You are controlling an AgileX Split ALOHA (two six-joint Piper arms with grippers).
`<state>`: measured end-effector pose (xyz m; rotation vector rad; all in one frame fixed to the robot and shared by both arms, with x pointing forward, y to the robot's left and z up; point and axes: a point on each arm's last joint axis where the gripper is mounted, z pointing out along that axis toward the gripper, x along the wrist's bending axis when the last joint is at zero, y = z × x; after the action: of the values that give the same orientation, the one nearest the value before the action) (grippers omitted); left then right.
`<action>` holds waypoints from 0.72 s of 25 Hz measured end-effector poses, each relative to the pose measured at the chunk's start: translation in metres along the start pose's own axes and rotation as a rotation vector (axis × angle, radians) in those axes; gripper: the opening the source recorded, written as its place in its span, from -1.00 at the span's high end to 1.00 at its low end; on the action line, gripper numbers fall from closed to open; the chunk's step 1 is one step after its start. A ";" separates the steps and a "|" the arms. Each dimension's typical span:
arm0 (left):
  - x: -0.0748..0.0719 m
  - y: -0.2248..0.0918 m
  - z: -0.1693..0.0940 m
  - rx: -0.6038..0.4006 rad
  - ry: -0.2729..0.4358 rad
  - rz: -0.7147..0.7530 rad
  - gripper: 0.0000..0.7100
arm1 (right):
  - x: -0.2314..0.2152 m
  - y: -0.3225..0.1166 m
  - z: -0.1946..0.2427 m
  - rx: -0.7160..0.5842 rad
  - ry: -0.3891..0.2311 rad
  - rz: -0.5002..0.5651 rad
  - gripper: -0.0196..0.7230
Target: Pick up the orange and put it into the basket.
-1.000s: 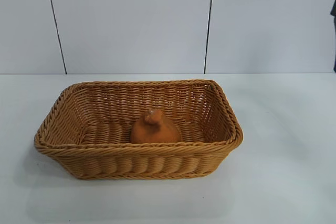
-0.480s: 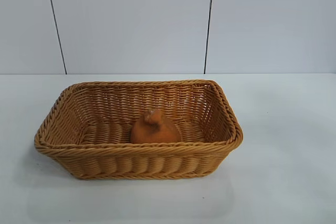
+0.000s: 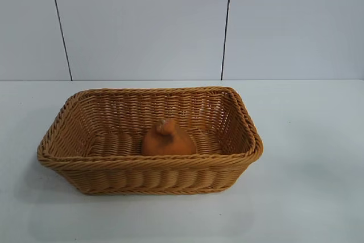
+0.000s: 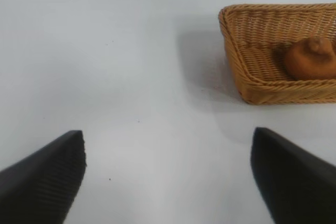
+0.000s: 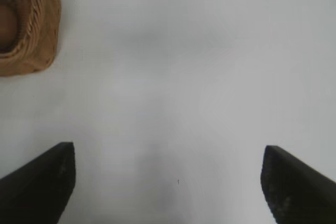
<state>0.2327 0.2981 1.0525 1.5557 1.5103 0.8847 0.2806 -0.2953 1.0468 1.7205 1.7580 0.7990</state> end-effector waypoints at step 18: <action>0.000 0.000 0.000 -0.001 0.000 0.000 -0.72 | 0.000 -0.026 -0.037 -0.299 -0.013 -0.016 -0.83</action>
<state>0.2328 0.2981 1.0526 1.5550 1.5096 0.8853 0.2354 -0.2967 1.0527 1.5083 1.5510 0.9862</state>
